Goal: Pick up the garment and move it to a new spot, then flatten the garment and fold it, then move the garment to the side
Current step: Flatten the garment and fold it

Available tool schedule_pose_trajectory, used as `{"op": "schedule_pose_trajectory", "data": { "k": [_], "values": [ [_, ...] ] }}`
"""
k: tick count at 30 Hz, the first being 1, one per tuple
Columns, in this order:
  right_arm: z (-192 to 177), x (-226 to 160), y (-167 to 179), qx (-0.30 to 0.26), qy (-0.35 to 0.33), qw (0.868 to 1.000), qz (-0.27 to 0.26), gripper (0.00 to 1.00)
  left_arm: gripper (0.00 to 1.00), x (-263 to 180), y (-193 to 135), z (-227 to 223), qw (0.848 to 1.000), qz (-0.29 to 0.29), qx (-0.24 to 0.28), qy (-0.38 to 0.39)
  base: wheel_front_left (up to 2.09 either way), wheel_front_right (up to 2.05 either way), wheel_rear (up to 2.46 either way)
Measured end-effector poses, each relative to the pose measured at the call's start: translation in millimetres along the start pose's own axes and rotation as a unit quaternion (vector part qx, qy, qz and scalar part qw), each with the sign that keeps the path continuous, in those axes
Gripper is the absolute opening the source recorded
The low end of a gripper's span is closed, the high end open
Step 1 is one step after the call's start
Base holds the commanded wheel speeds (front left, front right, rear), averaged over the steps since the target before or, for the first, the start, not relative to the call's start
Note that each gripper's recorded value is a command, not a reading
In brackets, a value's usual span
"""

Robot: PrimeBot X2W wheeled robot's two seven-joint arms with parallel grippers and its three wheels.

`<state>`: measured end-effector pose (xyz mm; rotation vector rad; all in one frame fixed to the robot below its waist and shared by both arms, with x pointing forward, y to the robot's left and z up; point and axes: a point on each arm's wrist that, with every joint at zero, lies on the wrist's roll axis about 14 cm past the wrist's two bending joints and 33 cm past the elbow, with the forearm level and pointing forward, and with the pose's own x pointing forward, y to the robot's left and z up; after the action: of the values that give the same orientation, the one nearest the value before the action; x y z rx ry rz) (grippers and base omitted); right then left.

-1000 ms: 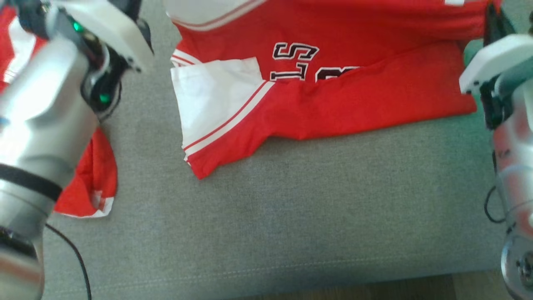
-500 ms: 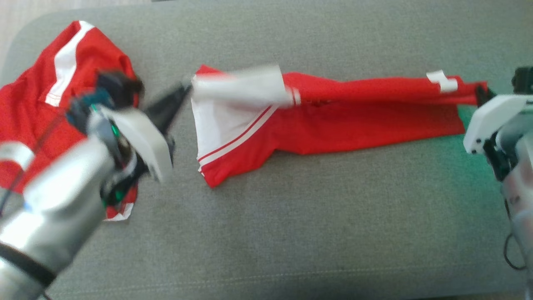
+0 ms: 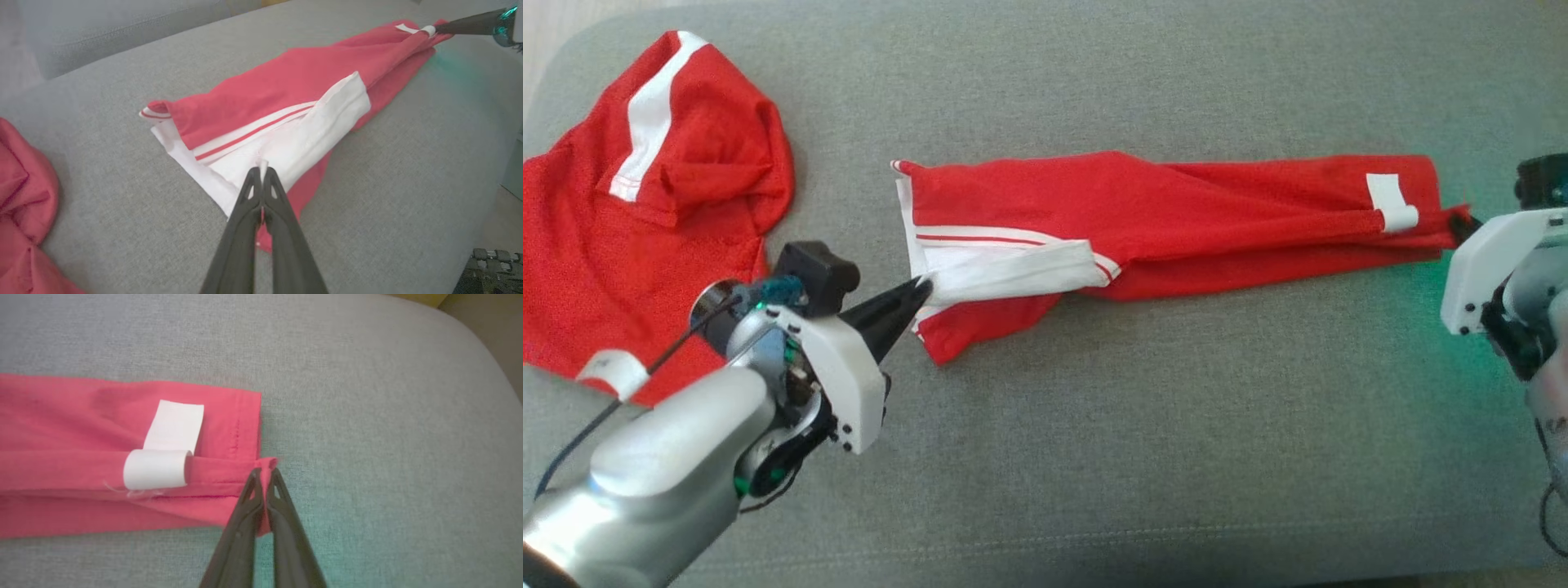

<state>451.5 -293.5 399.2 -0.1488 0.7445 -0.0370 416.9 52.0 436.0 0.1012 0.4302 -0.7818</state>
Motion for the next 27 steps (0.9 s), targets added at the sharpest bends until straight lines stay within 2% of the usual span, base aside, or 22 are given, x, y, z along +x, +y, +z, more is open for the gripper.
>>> {"op": "schedule_pose_trajectory", "data": {
  "k": [1,2,7,10,12,16,20,22,24,27],
  "values": [
    [0.0,0.0,0.0,0.0,0.0,1.0,0.0,1.0,0.95,0.0,0.0,0.0,1.0,0.0,0.0,0.0,0.0,0.0,0.0],
    [-0.9,-0.7,0.2,0.004,0.001,1.0,0.001,1.0,1.0,0.3,1.7,-2.0,1.0,0.005,0.008,0.002,0.0,0.0,0.0],
    [25.5,-8.8,-4.7,0.03,-0.052,0.998,0.003,1.0,1.0,-1.8,18.4,8.3,0.998,0.05,0.013,-0.03,0.0,0.0,0.0],
    [53.4,-19.3,-5.6,0.047,-0.114,0.992,0.006,1.0,1.0,-6.0,31.7,29.1,0.992,0.09,-0.009,-0.083,0.0,0.0,0.0],
    [75.7,-28.7,-3.8,0.064,-0.167,0.984,0.012,1.0,1.0,-9.3,40.0,48.5,0.984,0.118,-0.035,-0.127,0.0,0.0,0.0],
    [118.1,-53.3,8.4,0.091,-0.276,0.956,0.029,1.0,1.0,-22.1,58.5,89.5,0.958,0.168,-0.097,-0.21,0.0,0.0,0.0],
    [140.3,-79.8,27.0,0.113,-0.363,0.924,0.049,1.0,1.0,-54.4,79.8,138.1,0.91,0.218,-0.154,-0.318,0.0,0.0,0.0],
    [142.2,-91.3,37.3,0.103,-0.394,0.912,0.052,1.0,1.0,-73.8,88.5,147.5,0.883,0.244,-0.175,-0.361,0.0,0.0,0.0],
    [138.8,-99.5,45.6,0.089,-0.412,0.905,0.053,1.0,1.0,-85.8,90.0,141.4,0.873,0.264,-0.171,-0.372,0.0,0.0,0.0],
    [128.9,-106.4,58.0,0.087,-0.425,0.899,0.055,1.0,1.0,-92.5,81.1,125.1,0.873,0.274,-0.159,-0.37,0.0,0.0,0.0]
  ]
}}
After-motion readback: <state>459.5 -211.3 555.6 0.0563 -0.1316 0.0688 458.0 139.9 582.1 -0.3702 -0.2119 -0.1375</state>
